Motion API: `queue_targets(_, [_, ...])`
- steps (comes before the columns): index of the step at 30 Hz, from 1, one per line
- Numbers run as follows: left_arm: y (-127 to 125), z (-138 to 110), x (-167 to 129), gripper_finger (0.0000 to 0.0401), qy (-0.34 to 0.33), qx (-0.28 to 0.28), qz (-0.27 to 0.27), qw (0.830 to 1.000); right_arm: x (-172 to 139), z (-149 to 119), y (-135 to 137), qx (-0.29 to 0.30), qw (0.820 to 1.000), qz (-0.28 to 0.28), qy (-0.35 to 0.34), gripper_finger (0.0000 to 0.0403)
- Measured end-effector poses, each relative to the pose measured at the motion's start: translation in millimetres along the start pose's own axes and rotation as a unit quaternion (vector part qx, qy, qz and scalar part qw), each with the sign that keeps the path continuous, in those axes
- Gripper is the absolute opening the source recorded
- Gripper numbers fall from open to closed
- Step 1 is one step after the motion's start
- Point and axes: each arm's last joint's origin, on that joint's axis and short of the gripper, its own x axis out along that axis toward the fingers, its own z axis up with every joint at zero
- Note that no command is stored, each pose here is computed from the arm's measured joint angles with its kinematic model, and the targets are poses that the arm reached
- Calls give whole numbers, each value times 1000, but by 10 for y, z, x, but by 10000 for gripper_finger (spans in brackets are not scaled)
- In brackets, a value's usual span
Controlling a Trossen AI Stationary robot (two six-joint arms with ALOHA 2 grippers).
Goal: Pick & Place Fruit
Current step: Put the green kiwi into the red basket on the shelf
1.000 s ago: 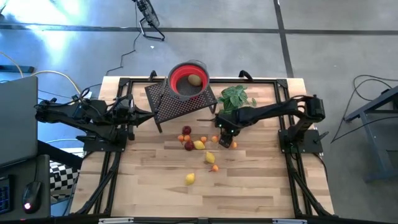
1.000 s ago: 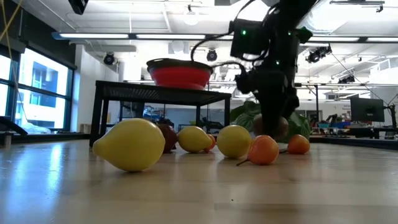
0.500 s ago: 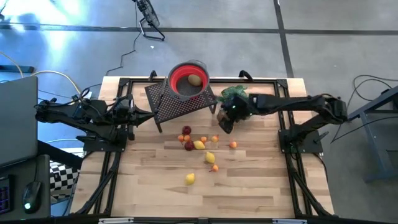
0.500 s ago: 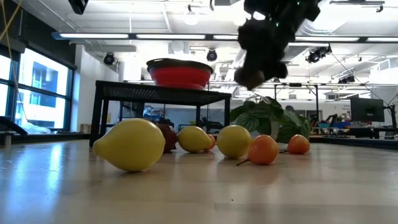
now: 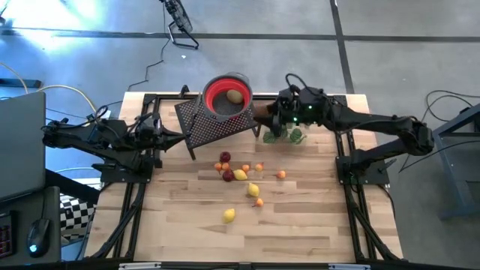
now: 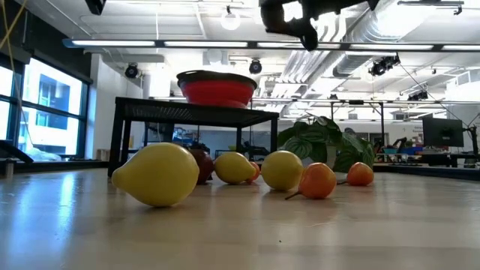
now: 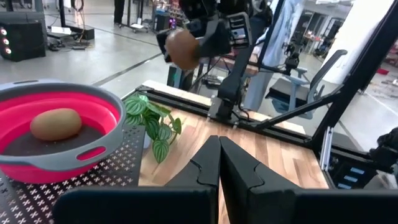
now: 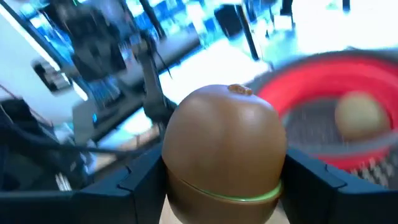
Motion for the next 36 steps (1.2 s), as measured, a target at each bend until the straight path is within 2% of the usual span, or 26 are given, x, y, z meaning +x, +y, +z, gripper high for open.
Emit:
queue_targets(3, [-3, 13, -1, 0, -6, -3, -2, 1000, 34, 59, -39, -5, 1000, 8, -28, 242])
queue_targets(8, [-3, 15, -1, 0, -7, -3, -2, 1000, 139, 175, -43, -27, 999, 6, -34, 242])
queue_targets(13, [-4, 14, -1, 0, -7, -3, -2, 1000, 323, 407, 34, -69, 998, -5, -6, 242])
queue_targets(20, [-3, 14, -1, 0, -7, -3, -2, 1000, 750, 570, 17, -118, 992, -25, 48, 242])
queue_targets(29, [-4, 13, 0, 0, -6, -3, -2, 1000, 1241, 549, -135, -166, 981, -39, 88, 242])
queue_targets(36, [-4, 13, 0, 0, -6, -3, -2, 1000, 1500, 435, -426, -177, 976, -65, 109, 242])
